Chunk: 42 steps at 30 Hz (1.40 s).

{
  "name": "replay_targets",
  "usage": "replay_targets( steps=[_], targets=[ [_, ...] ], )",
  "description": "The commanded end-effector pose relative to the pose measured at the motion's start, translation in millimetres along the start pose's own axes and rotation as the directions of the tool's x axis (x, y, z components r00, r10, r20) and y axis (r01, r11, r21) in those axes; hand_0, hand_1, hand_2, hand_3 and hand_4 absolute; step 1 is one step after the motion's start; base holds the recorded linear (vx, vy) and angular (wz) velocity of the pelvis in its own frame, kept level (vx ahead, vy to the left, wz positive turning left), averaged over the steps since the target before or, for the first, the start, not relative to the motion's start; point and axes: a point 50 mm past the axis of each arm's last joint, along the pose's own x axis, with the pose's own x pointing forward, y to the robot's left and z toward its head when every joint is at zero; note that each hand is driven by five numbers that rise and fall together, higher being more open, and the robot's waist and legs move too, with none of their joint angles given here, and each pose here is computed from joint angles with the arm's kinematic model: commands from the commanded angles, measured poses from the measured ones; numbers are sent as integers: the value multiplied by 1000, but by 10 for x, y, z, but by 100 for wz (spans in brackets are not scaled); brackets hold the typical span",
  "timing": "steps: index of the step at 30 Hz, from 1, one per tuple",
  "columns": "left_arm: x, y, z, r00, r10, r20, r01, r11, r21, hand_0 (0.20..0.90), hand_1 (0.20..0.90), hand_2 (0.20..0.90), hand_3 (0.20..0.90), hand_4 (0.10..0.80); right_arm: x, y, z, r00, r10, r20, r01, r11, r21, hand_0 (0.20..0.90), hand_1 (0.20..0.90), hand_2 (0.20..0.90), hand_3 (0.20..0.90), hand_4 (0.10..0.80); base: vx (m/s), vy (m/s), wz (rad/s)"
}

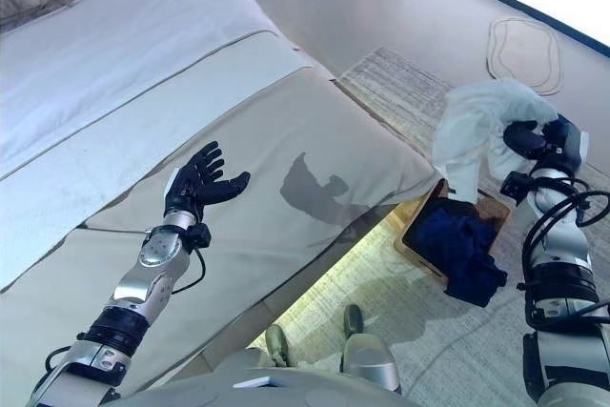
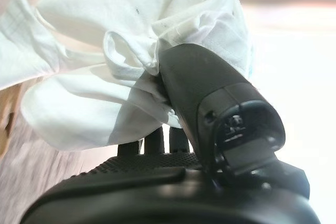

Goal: Pick up the clothes from the bed and place them into the basket

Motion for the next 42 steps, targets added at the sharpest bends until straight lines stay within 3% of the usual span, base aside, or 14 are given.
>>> replay_targets(
  steps=[1, 17, 28, 29, 30, 31, 42],
  targets=[
    [59, -76, 158, 992, -45, 122, 40, 998, 43, 900, 900, 900, 900, 800, 69, -231, 564, 964, -105, 244, 103, 994, 21, 300, 300, 300, 200, 100, 2, -65, -2],
    [15, -180, 93, 982, -172, 82, 160, 977, 142, 900, 900, 900, 900, 800, 114, -538, 230, 980, -170, 107, 181, 979, -99, 300, 300, 300, 200, 100, 17, -61, -9],
    [15, -318, 87, 976, -201, 79, 193, 976, 96, 900, 900, 900, 900, 800, 201, -609, 289, 980, -185, 75, 193, 975, -108, 300, 300, 300, 200, 100, -16, -37, -3],
    [18, -327, 93, 976, -200, 82, 192, 977, 89, 900, 900, 900, 900, 800, 210, -617, 302, 980, -186, 70, 193, 976, -104, 394, 394, 394, 310, 210, 0, 0, 0],
    [20, -332, 94, 977, -198, 83, 191, 978, 86, 900, 900, 900, 900, 800, 211, -614, 303, 980, -186, 71, 193, 975, -107, 841, 841, 841, 831, 731, 0, 0, 0],
    [20, -335, 95, 977, -196, 84, 189, 978, 84, 900, 900, 900, 900, 800, 210, -608, 300, 981, -179, 71, 186, 976, -114, 900, 900, 900, 900, 800, 2, -25, 3],
    [22, -334, 105, 977, -194, 88, 188, 979, 77, 900, 900, 900, 900, 800, 195, -569, 276, 983, -166, 76, 177, 971, -162, 900, 900, 900, 900, 800, 0, 0, 0]
  ],
)
